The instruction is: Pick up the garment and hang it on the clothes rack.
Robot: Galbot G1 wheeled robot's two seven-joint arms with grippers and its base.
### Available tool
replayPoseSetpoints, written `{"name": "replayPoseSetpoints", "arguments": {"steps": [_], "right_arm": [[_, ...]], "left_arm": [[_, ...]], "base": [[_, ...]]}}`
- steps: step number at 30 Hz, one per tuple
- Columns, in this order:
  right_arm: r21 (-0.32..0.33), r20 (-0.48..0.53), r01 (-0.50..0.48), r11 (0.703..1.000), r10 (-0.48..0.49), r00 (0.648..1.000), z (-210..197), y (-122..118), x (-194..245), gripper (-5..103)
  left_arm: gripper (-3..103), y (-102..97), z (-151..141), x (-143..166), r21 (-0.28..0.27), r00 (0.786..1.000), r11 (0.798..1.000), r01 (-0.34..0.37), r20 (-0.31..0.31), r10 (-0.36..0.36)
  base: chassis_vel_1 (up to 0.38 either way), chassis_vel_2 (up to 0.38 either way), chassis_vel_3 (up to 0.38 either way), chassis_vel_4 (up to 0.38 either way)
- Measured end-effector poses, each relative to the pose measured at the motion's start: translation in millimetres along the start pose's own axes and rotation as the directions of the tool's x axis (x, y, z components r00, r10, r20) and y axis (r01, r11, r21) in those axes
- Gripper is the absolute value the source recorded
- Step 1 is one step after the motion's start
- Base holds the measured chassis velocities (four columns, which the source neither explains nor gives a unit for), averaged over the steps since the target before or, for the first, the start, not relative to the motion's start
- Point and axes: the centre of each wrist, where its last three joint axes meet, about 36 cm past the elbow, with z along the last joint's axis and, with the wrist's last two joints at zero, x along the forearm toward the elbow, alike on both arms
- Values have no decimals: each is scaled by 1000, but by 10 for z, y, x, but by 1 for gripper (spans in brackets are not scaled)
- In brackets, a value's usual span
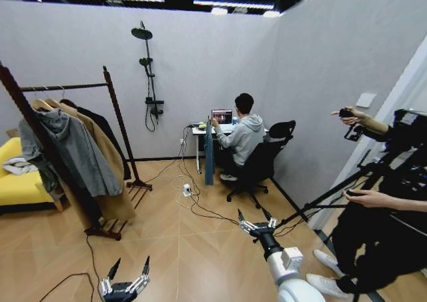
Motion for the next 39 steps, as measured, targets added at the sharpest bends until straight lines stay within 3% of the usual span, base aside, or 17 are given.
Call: {"name": "replayPoseSetpoints", "arguments": {"steps": [23,39], "right_arm": [[43,2,4,999,-4,1000,46,178,77,100],[12,3,22,1000,-22,1000,51,346,56,100]], "left_arm": [[100,0,0,0,0,1000,1000,0,0,0],[100,0,0,0,0,1000,1000,0,0,0]], "base": [[0,0,0,0],[0,0,0,0]]}}
